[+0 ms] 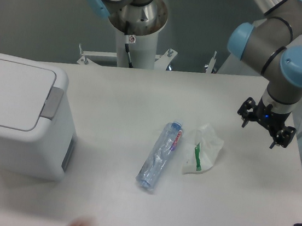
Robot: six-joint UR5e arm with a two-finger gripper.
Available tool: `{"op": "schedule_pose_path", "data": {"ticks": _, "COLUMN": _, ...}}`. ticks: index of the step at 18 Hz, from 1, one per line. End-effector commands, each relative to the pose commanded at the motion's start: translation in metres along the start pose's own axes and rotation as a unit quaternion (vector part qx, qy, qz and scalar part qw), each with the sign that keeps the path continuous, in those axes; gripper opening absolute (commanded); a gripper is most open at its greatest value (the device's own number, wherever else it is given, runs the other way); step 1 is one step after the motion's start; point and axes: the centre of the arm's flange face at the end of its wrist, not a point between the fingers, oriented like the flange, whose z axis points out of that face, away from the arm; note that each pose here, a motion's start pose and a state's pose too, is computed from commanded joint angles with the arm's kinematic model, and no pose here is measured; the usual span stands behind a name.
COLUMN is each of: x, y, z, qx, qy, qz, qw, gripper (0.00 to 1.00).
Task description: Open the trash can
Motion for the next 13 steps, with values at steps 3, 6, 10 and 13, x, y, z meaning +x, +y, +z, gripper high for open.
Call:
{"op": "schedule_pose_path", "data": {"ticks": 3, "x": 0.000, "y": -0.001, "z": -0.001, "qx": 0.000, "qy": -0.001, "qz": 0.000, "qw": 1.0000, "gripper": 1.00}}
{"op": "schedule_pose_path", "data": {"ticks": 6, "x": 0.001, "y": -0.002, "z": -0.002, "qx": 0.001, "qy": -0.002, "qz": 0.001, "qw": 1.0000, "gripper": 1.00}}
{"op": "schedule_pose_path", "data": {"ticks": 10, "x": 0.001, "y": -0.005, "z": -0.002, "qx": 0.006, "qy": -0.006, "qz": 0.025, "qw": 0.9997, "gripper": 1.00}}
{"op": "schedule_pose_path", "data": {"ticks": 13, "x": 0.002, "y": -0.011, "z": -0.002, "qx": 0.023, "qy": -0.006, "qz": 0.024, "qw": 0.9994, "gripper": 1.00}}
